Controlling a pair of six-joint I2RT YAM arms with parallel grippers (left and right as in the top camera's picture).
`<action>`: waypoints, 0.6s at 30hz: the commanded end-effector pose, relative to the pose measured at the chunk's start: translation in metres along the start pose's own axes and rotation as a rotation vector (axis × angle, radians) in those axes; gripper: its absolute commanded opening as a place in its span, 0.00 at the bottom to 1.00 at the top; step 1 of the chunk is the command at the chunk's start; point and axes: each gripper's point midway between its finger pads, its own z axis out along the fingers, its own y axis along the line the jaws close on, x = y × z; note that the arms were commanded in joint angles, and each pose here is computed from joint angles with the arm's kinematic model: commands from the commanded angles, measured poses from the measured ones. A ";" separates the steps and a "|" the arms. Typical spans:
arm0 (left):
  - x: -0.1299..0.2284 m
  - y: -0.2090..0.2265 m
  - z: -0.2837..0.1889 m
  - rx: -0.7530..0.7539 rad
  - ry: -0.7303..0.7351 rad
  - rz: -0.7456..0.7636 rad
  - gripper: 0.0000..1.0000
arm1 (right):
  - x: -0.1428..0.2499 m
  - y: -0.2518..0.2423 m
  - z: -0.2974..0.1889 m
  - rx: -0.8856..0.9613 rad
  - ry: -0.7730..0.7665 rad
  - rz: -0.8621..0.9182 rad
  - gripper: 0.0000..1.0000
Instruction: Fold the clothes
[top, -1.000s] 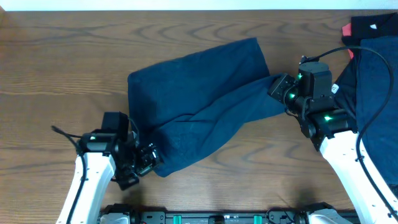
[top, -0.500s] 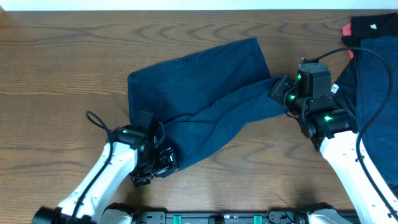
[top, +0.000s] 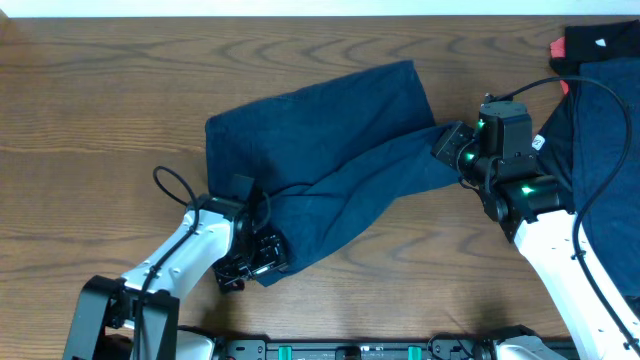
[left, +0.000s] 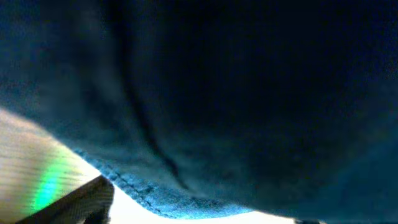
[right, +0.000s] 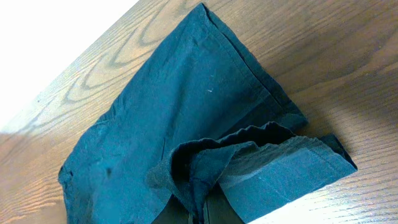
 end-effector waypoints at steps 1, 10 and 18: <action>0.001 0.005 0.003 -0.027 0.003 -0.005 0.79 | -0.006 0.003 -0.002 0.005 -0.025 -0.022 0.01; -0.006 0.001 0.006 -0.004 -0.027 0.006 0.51 | -0.006 0.003 -0.002 0.005 -0.025 -0.022 0.01; 0.003 -0.001 0.013 0.033 0.011 0.012 0.22 | -0.008 0.002 -0.002 0.009 -0.034 -0.021 0.01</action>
